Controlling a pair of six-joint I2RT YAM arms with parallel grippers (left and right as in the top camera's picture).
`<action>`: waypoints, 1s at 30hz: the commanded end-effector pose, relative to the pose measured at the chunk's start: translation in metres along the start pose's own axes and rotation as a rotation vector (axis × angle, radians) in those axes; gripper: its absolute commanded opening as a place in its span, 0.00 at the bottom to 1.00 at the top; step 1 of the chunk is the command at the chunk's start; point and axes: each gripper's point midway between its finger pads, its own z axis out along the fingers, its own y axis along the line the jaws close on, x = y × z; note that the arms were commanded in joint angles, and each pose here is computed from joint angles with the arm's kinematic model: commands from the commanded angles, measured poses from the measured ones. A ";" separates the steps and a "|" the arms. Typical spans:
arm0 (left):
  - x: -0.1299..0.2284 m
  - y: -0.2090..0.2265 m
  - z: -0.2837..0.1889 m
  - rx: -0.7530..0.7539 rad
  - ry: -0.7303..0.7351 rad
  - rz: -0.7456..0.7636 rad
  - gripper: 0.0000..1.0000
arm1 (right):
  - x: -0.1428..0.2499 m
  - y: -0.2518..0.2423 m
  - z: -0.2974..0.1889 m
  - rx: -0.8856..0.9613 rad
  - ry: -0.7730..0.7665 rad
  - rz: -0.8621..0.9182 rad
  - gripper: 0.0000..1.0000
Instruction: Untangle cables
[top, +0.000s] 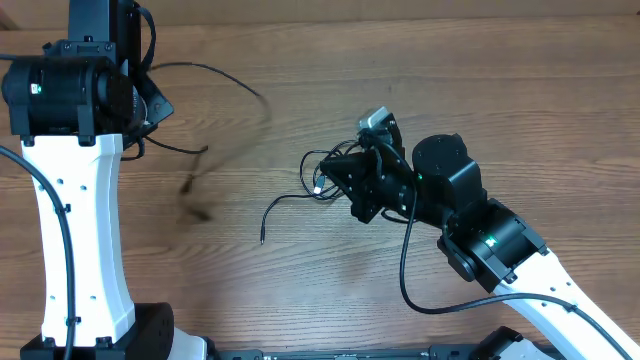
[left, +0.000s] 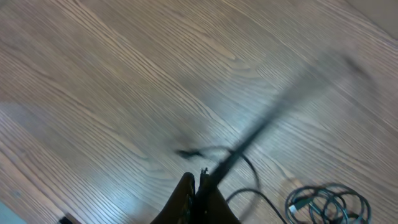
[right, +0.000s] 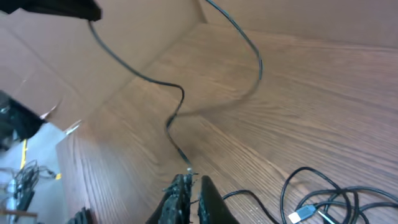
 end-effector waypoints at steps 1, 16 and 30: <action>0.009 -0.008 0.002 0.051 0.061 -0.026 0.04 | -0.006 0.008 -0.001 -0.041 -0.004 0.001 0.17; 0.062 -0.088 -0.033 0.609 0.276 0.444 0.04 | -0.001 -0.002 0.017 -0.033 0.017 0.167 0.82; 0.100 -0.117 -0.081 1.010 0.311 0.763 0.04 | -0.002 -0.029 0.022 0.102 -0.017 0.252 1.00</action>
